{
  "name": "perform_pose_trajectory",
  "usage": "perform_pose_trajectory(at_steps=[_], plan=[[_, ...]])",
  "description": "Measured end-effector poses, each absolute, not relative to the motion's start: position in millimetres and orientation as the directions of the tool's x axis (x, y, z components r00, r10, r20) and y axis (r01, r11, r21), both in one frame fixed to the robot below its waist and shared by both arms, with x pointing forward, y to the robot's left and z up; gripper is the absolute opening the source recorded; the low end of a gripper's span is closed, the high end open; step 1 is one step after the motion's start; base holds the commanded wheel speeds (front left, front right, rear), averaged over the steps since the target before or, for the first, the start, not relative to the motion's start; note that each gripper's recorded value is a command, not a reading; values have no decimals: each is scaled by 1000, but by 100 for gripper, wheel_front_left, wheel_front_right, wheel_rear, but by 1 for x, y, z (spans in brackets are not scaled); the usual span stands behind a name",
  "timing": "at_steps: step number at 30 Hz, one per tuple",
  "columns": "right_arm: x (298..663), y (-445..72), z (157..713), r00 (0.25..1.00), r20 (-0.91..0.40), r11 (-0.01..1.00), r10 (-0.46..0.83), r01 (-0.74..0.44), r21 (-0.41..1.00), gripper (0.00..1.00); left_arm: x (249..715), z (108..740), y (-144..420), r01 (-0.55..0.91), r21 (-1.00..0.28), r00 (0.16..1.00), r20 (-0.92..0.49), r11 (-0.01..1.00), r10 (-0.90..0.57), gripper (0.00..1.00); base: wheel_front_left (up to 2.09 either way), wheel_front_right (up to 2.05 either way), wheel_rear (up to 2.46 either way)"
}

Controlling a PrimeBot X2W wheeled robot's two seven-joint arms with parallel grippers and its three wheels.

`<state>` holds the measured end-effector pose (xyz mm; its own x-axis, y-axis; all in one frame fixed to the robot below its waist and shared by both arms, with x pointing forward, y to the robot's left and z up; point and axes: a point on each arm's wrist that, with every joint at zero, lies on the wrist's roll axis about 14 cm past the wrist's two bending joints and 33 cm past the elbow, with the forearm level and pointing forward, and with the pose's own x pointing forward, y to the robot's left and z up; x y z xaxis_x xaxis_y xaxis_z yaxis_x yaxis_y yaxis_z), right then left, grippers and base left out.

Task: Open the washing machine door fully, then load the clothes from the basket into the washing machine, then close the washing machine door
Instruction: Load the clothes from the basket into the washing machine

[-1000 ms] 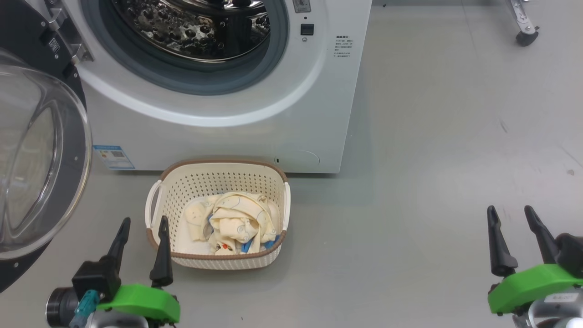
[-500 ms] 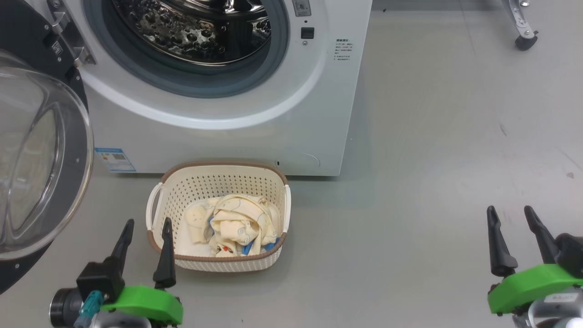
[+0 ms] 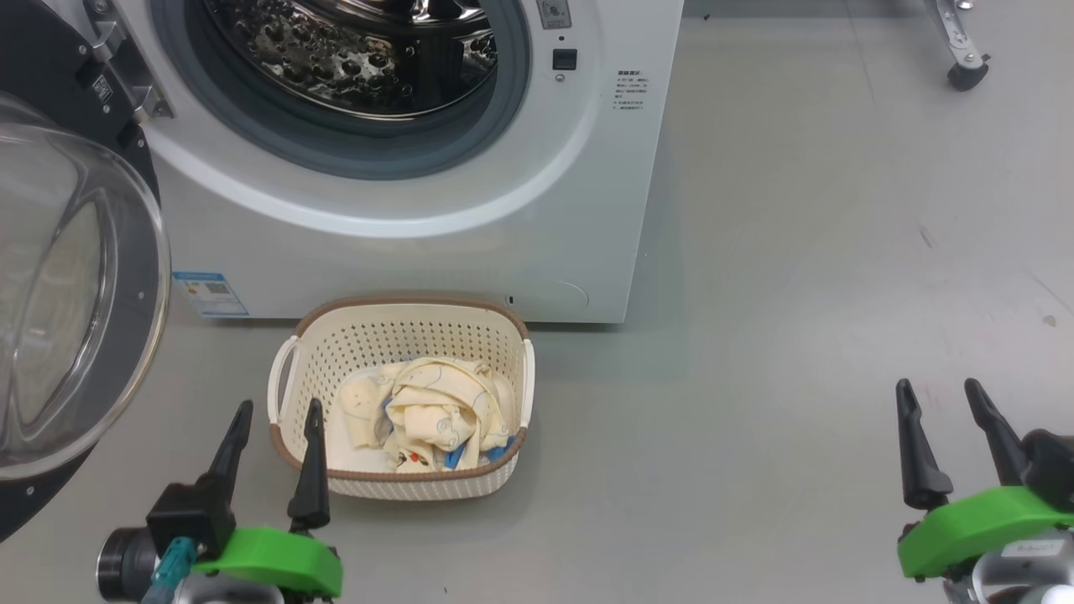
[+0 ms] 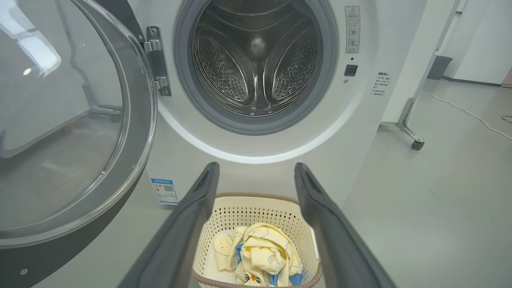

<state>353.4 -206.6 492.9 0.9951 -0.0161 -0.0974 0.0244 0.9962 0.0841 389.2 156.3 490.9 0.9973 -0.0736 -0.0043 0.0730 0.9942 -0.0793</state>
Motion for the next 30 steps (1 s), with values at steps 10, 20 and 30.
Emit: perform_pose_trajectory(at_steps=[10, 20, 30], plan=[[353, -207, 491, 995, -103, 996, -18, 26, 84, 100, 390, 492, 153, 87, -76, 996, 2, 993, -87, 100, 152, -152, 0], [353, -206, 491, 995, -102, 996, -15, 24, 85, 100, 391, 493, 153, 88, -82, 996, 6, 993, -87, 100, 157, -156, -2], [355, -205, 489, 994, -110, 996, -11, 20, 85, 100, 392, 492, 152, 88, -96, 996, 1, 992, -88, 100, 30, -30, 0]])
